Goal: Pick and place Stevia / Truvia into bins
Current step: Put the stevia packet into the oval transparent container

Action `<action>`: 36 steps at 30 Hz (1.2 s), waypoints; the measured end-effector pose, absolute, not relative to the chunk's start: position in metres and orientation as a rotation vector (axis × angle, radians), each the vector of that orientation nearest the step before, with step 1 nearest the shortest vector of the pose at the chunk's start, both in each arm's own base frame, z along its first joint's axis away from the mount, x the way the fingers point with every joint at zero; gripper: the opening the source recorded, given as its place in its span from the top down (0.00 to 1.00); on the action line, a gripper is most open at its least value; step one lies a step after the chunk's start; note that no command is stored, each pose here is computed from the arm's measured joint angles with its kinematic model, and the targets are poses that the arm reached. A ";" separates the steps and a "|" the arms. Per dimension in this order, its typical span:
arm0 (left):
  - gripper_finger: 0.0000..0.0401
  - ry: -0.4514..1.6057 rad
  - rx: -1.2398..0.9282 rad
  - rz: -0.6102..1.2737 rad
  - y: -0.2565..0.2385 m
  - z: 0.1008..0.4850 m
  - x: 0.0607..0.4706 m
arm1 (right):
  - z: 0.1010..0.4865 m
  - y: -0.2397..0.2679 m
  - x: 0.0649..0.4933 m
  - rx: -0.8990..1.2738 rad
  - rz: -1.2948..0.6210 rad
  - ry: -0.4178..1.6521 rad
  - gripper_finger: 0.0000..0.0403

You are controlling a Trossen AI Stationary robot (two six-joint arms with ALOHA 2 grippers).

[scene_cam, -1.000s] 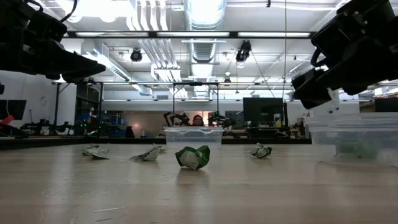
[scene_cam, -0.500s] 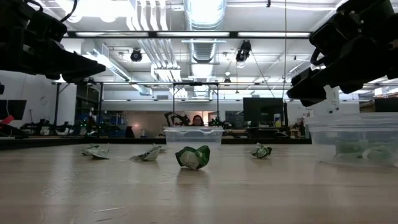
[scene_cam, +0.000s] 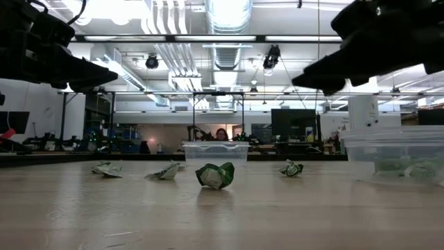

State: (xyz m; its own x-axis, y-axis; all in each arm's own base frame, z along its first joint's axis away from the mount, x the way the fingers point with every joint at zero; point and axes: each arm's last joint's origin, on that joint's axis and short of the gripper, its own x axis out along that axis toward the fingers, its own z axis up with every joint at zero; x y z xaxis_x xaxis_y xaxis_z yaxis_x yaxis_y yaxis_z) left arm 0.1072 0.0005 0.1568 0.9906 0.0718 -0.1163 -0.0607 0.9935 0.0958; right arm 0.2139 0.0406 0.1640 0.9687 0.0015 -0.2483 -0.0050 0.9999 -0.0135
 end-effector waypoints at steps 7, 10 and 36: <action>0.61 0.120 0.092 0.066 0.000 0.157 0.107 | 0.175 0.017 0.221 -0.065 -0.070 0.159 0.39; 0.61 0.120 0.092 0.067 0.000 0.157 0.107 | 0.176 0.002 0.218 -0.081 -0.008 0.101 0.40; 0.61 0.120 0.092 0.066 0.000 0.157 0.107 | 0.172 -0.014 0.149 -0.017 0.017 -0.097 0.38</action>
